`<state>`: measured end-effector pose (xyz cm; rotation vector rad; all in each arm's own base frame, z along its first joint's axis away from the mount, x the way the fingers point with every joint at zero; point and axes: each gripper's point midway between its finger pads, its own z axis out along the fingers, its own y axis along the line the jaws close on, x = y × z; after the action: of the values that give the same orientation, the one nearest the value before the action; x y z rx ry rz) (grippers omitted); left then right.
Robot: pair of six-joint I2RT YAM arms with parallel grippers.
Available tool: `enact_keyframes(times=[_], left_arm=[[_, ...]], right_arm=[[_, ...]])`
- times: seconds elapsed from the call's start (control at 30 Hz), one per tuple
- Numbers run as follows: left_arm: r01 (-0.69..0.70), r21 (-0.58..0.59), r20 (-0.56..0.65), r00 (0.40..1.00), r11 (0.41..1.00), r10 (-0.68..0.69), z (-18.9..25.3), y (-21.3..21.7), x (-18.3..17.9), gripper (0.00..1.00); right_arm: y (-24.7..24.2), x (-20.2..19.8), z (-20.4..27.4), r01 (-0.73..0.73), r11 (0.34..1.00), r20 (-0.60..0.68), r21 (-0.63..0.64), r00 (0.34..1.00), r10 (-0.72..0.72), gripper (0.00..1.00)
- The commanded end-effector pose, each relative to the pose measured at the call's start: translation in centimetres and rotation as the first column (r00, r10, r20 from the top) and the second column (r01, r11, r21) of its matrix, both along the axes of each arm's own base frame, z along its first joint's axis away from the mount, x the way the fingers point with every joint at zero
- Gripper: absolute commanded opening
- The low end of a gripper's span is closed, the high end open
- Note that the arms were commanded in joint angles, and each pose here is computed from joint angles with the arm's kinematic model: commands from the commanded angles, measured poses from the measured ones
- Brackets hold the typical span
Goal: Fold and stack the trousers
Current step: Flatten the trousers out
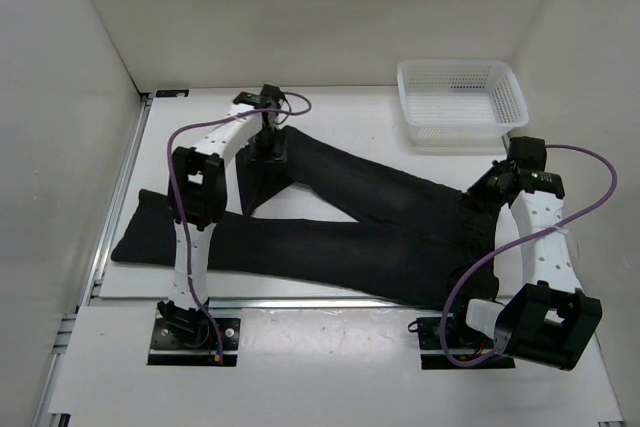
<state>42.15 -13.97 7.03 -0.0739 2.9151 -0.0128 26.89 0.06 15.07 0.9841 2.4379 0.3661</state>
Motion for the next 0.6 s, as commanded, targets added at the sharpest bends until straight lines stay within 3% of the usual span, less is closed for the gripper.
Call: enact_keyframes(times=[0.0,0.03,0.17,0.27,0.37,0.43,0.57], left_arm=[[-0.041,0.097,0.072,0.997,0.994,0.035,1.9,1.0,1.3,0.66],[-0.049,0.099,0.061,0.997,0.994,0.043,1.4,1.0,1.3,0.65],[-0.086,0.186,0.048,0.996,0.979,0.078,-0.3,1.7,0.6,0.77],[-0.114,0.241,0.037,0.993,0.964,0.108,-1.2,2.8,-0.1,0.78],[-0.143,0.264,0.061,0.989,0.954,0.132,-1.1,3.6,-0.8,0.63],[-0.135,0.199,0.081,0.989,0.971,0.121,-0.9,3.0,-0.5,0.62],[-0.076,0.175,0.005,0.997,0.982,0.076,-2.6,2.1,-0.8,0.78]], right_arm=[[0.5,0.6,0.4,-0.041,0.999,0.053,0.006,0.998,0.040,0.22],[0.5,0.6,0.4,-0.041,0.999,0.053,0.006,0.998,0.040,0.22],[0.4,0.6,0.4,-0.048,0.999,0.053,0.000,0.997,0.048,0.22],[0.4,0.6,0.4,-0.048,0.999,0.053,0.000,0.997,0.048,0.22],[0.3,0.6,0.1,-0.043,0.999,0.043,-0.005,0.998,0.044,0.22],[0.2,0.6,0.1,-0.051,0.999,0.043,-0.010,0.998,0.051,0.22],[0.2,0.6,0.1,-0.051,0.999,0.043,-0.010,0.998,0.051,0.22]])
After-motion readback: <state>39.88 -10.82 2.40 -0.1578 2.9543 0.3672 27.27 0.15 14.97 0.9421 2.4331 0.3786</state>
